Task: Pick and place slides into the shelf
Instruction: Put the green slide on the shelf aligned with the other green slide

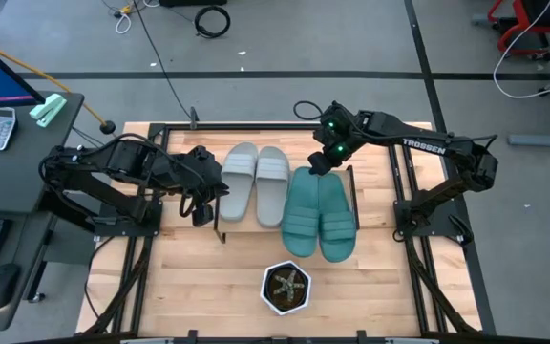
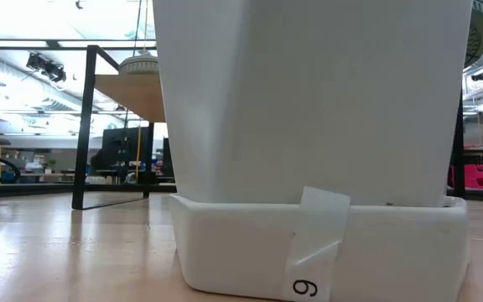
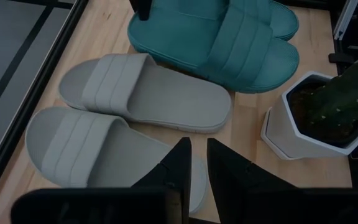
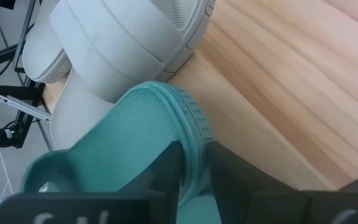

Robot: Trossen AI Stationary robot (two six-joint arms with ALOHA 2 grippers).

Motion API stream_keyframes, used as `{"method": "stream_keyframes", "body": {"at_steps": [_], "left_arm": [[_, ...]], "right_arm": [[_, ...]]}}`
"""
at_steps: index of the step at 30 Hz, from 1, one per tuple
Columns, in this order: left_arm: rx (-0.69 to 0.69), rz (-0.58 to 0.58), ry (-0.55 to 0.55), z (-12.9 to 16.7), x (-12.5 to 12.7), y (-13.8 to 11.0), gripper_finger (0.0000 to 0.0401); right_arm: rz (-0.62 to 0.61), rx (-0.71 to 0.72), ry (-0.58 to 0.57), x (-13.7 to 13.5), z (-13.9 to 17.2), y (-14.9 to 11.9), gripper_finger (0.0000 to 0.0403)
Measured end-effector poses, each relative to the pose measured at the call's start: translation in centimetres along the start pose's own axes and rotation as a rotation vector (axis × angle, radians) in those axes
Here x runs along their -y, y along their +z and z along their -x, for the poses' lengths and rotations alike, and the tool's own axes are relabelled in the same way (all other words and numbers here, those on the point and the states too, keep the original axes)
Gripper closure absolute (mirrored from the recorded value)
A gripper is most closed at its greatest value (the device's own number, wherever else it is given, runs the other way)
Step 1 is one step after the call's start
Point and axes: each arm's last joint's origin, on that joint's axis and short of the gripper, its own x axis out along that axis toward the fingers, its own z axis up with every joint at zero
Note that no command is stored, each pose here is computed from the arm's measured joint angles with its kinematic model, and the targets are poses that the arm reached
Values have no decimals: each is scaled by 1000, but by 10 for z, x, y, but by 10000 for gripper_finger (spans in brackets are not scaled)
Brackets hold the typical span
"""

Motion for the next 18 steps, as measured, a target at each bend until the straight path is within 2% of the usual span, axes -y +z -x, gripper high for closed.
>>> {"method": "stream_keyframes", "body": {"at_steps": [9,18], "left_arm": [[0,0,0,0,0,0,340],[-1,14,0,0,0,0,344]], "right_arm": [[-1,34,-37,5,2,3,263],[26,76,-58,8,18,13,252]]}}
